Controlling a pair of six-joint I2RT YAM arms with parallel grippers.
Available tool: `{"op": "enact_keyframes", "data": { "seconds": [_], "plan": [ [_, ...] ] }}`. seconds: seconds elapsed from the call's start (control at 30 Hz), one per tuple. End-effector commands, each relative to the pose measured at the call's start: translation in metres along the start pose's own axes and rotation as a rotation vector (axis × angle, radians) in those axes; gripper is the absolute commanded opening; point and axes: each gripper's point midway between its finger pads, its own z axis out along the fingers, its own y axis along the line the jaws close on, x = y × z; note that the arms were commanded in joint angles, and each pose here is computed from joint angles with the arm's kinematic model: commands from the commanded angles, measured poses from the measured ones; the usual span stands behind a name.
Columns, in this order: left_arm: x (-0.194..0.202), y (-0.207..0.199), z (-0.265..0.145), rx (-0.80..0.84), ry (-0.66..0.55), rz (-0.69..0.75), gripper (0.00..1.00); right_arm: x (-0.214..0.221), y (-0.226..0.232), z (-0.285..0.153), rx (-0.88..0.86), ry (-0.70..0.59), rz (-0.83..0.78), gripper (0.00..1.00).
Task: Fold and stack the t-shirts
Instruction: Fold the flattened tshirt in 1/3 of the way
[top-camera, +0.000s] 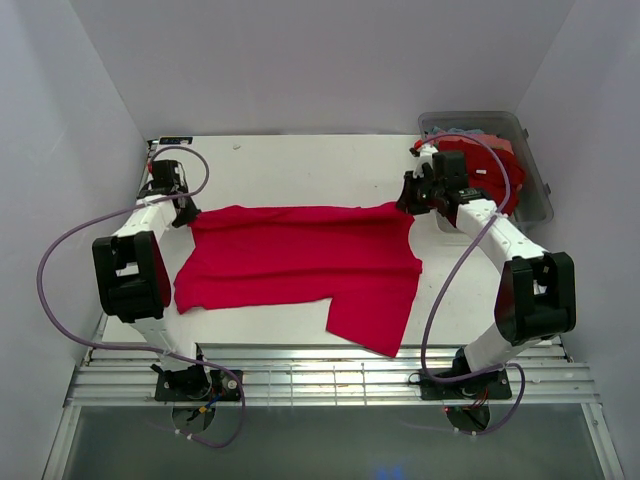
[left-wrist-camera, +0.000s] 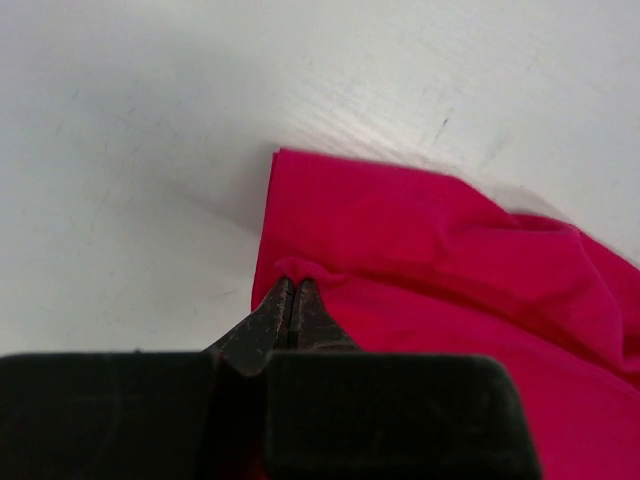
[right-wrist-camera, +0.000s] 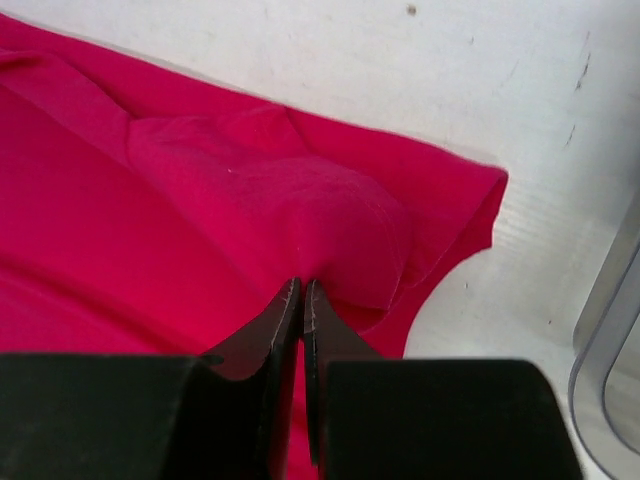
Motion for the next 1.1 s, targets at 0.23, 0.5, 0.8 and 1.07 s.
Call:
{"op": "enact_keyframes", "data": {
  "seconds": [0.23, 0.5, 0.8, 1.07],
  "plan": [
    [0.059, 0.033, -0.002, -0.146, 0.192, 0.011, 0.06, 0.066, -0.015, -0.015, 0.09, 0.142, -0.012, 0.08],
    [0.054, 0.042, -0.017, -0.202, 0.165, -0.019, 0.7, 0.1, -0.042, -0.034, 0.279, 0.338, 0.01, 0.28],
    [-0.02, 0.019, -0.053, -0.105, -0.062, -0.083, 0.67, 0.028, -0.026, -0.023, 0.202, 0.109, -0.017, 0.47],
    [-0.022, 0.007, -0.014, -0.087, 0.007, -0.056, 0.43, 0.016, -0.043, 0.03, 0.218, 0.152, 0.013, 0.41]
  ]
}}
